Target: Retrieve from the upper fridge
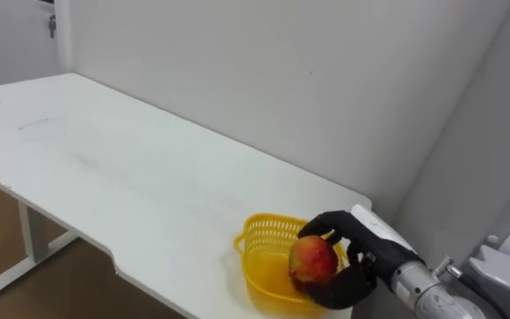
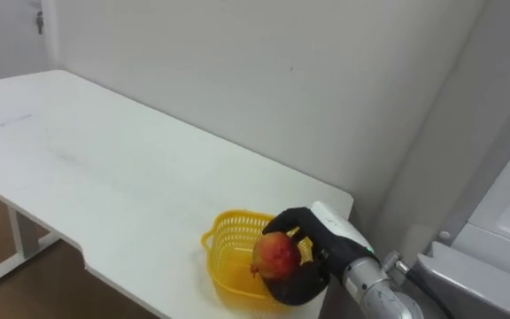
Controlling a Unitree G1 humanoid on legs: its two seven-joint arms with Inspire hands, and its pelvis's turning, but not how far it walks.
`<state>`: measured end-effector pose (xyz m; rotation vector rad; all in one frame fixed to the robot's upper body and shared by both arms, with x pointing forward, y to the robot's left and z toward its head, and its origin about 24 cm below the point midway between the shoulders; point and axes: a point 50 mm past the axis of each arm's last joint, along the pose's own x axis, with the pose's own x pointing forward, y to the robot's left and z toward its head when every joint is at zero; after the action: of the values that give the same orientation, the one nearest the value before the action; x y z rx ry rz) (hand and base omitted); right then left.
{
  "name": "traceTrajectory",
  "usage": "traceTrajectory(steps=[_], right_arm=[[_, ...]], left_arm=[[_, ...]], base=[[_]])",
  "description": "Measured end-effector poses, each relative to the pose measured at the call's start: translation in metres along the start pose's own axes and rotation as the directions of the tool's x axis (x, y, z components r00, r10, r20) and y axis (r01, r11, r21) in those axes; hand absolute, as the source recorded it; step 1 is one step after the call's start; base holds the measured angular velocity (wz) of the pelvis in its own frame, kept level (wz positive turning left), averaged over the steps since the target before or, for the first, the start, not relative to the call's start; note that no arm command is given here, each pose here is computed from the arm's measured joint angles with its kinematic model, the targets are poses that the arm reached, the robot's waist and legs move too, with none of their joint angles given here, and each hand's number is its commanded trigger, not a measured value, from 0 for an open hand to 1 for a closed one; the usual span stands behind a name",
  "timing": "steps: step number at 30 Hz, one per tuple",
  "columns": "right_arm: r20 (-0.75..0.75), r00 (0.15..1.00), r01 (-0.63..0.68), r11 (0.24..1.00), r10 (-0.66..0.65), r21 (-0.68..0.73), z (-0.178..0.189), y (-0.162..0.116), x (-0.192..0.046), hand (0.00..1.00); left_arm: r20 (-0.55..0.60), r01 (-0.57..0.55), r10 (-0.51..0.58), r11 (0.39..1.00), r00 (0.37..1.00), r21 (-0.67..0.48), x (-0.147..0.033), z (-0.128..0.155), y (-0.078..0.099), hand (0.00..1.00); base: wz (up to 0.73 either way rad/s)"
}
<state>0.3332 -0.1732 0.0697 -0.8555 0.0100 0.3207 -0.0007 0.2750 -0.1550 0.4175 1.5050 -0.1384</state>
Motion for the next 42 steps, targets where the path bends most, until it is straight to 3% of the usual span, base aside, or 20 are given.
traceTrajectory(steps=[30,36,42], right_arm=[[-0.035,0.999,-0.004,1.0,0.004,-0.001,-0.009,0.001,0.0,0.0],[0.002,1.0,0.009,0.995,-0.01,0.1,-0.001,-0.002,0.0,0.0],[0.114,0.992,0.05,0.993,-0.062,0.107,0.024,-0.01,-0.001,0.0]], left_arm=[[0.012,0.025,-0.025,0.999,1.0,-0.023,0.0,0.003,0.003,0.0],[0.007,0.022,-0.022,1.0,1.0,-0.013,0.0,0.001,0.0,0.0],[-0.011,0.017,-0.017,1.0,1.0,-0.015,0.0,-0.006,-0.007,0.0]], base=[[0.0],[-0.01],[-0.05]])
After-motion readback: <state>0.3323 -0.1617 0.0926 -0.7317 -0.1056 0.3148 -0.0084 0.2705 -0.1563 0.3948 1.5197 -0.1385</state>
